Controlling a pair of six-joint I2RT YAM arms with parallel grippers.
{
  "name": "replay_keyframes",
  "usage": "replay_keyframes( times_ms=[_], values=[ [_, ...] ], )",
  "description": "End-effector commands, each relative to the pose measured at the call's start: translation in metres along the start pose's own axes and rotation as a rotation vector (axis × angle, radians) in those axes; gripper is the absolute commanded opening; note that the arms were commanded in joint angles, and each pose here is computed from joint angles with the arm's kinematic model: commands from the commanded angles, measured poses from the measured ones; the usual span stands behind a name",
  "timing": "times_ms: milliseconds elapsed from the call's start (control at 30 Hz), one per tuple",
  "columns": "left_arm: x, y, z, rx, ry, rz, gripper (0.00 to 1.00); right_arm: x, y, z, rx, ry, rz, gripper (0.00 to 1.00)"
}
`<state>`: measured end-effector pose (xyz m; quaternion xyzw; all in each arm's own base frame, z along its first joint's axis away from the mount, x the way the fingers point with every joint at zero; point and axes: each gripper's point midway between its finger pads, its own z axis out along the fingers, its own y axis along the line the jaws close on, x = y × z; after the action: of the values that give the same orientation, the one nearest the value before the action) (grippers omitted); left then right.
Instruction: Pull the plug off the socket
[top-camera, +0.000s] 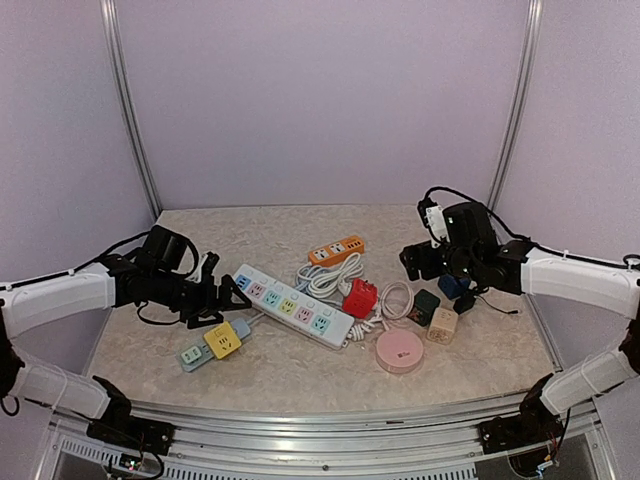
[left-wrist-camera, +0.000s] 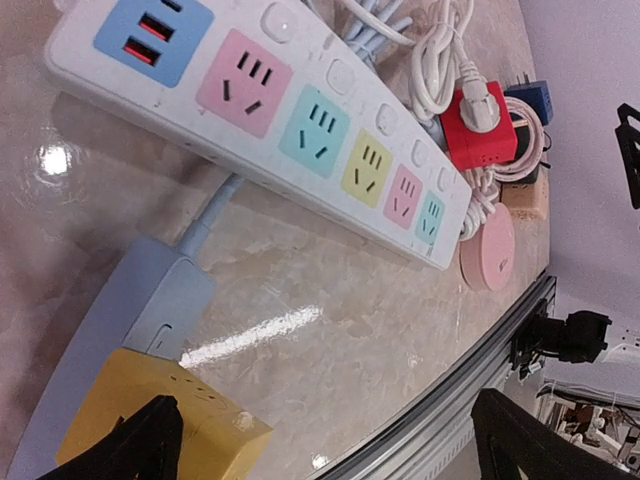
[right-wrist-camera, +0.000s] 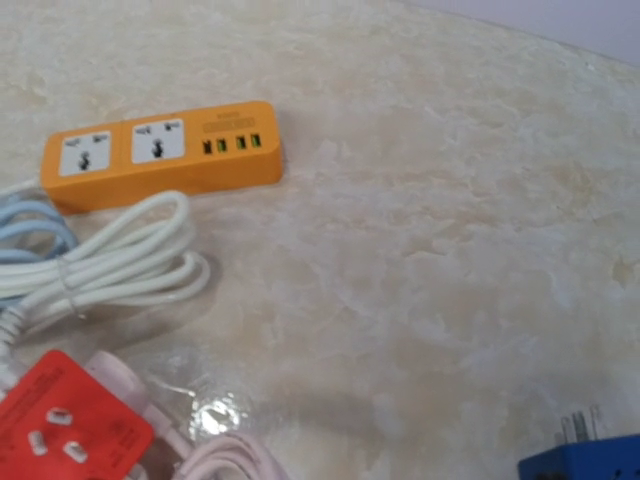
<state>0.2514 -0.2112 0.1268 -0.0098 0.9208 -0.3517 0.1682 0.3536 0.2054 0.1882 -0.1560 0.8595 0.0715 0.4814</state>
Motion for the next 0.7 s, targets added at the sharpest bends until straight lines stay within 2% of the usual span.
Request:
replay_keyframes(
  times_ms=[0, 167, 333, 467, 667],
  values=[
    [0.009, -0.026, 0.010, 0.050, 0.054, 0.010, 0.99, -0.021, 0.022, -0.019, -0.092, -0.086, -0.030, 0.92],
    [-0.005, -0.037, 0.010, 0.046, 0.003, 0.042, 0.99, -0.036, 0.082, -0.044, -0.278, -0.218, -0.084, 0.92],
    [-0.019, -0.036, -0.005, 0.013, -0.043, 0.065, 0.99, -0.034, 0.158, -0.065, -0.467, -0.316, -0.128, 0.92],
    [-0.020, -0.006, -0.014, -0.031, -0.057, 0.012, 0.99, -0.024, 0.234, -0.078, -0.636, -0.357, -0.178, 0.92],
    [-0.015, 0.035, -0.024, -0.030, -0.108, -0.080, 0.99, -0.002, 0.317, -0.070, -0.769, -0.323, -0.293, 0.92]
  ],
)
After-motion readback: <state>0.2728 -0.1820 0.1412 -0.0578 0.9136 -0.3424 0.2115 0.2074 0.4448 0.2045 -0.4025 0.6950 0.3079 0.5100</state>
